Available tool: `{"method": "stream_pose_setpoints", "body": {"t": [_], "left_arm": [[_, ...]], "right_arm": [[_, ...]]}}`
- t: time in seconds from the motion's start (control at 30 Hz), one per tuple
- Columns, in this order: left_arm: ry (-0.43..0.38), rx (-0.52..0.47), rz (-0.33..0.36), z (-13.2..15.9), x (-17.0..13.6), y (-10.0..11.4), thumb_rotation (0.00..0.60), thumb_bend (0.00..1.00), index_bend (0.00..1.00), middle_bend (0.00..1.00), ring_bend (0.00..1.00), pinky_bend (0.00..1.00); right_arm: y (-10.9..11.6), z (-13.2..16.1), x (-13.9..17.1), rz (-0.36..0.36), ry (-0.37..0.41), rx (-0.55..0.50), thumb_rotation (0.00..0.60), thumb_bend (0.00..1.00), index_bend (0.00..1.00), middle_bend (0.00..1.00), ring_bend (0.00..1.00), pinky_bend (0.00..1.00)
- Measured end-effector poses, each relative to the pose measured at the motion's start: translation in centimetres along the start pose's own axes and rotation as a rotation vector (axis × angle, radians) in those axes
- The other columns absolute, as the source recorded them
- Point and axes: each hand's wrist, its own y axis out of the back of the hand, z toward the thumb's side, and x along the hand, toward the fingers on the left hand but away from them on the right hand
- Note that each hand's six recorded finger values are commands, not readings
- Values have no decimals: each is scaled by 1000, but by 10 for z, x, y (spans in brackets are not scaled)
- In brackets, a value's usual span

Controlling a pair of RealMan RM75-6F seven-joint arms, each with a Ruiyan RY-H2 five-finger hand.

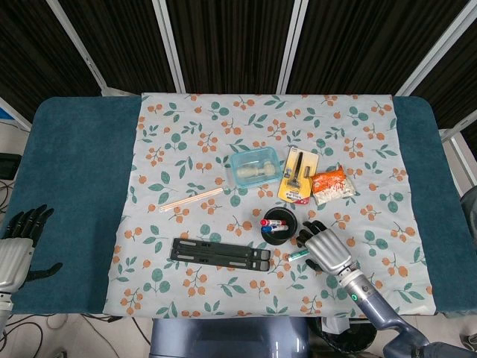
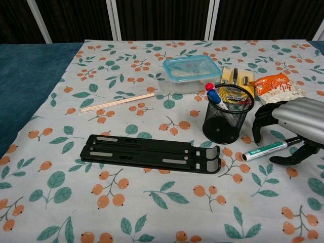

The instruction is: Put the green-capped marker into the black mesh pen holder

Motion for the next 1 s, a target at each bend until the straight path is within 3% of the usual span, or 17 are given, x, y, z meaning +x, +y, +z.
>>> {"method": "stream_pose_setpoints", "body": {"t": [0.3, 0.67, 1.0], "left_arm": [[4, -2, -2, -1, 0, 0, 600, 33, 0, 0, 0, 0], [4, -3, -3, 0, 0, 0, 600, 32, 0, 0, 0, 0], [2, -9, -4, 0, 1, 0, 600, 32, 0, 0, 0, 0]], "right_arm": [[-6, -1, 0, 16, -8, 2, 600, 394, 503, 395, 205, 236], [-8, 0, 2, 14, -4, -7, 600, 556, 650, 533, 288, 248], [-4, 0, 9, -1, -1, -31, 600, 579, 684, 567, 333, 248]]}}
